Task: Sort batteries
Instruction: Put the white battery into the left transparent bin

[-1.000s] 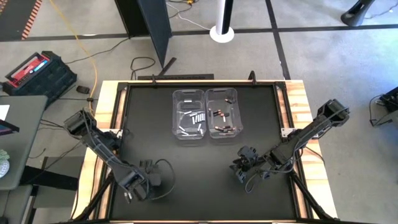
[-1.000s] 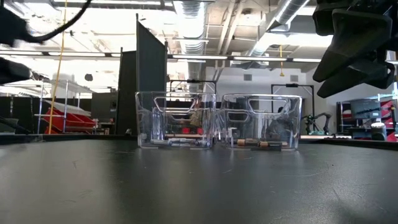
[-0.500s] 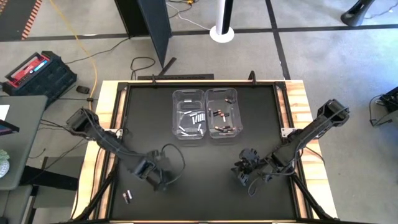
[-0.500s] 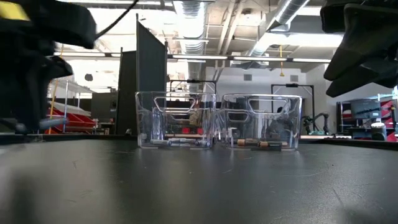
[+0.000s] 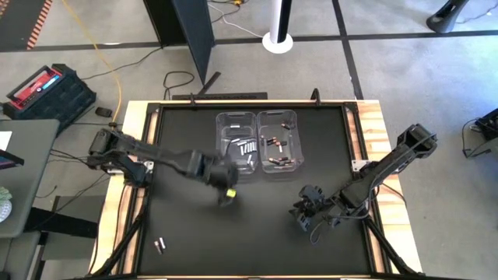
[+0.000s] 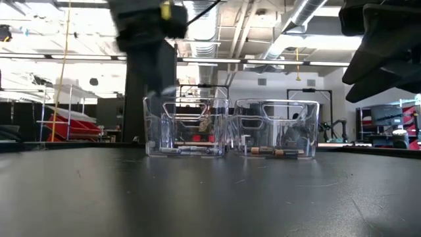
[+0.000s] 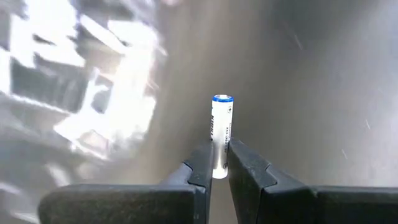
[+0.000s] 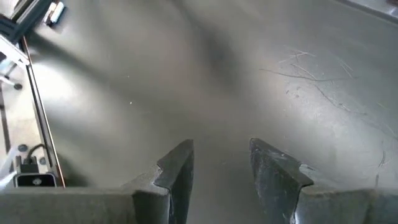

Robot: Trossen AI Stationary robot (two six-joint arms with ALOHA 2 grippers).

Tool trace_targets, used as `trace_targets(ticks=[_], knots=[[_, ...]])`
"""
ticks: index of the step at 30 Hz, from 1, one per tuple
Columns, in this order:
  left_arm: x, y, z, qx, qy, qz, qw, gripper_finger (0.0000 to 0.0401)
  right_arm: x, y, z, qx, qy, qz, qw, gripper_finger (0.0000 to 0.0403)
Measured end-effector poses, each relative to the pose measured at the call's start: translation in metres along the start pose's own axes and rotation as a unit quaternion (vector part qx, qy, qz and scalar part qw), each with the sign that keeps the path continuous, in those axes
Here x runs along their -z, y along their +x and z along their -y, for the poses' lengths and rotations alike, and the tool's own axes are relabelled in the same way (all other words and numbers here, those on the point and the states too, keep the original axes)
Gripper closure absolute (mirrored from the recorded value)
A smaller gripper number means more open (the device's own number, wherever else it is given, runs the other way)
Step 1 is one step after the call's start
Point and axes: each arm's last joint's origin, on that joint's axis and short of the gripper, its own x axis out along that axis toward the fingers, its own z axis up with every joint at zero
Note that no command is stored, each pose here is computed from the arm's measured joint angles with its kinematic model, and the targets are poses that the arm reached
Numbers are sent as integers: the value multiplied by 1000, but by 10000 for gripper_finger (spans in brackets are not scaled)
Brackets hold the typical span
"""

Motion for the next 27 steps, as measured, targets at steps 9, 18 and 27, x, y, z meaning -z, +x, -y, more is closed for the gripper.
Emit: trace_targets(ticks=[9,18,27], knots=[[-51,-12,-94,-31,6,42,999,371,-10,5,3,8,34,12,999,230],[-51,53,-154,-37,8,-32,999,371,-19,10,7,21,59,22,998,230],[-41,98,-177,-45,6,-86,995,361,-22,12,8,25,77,24,996,230]])
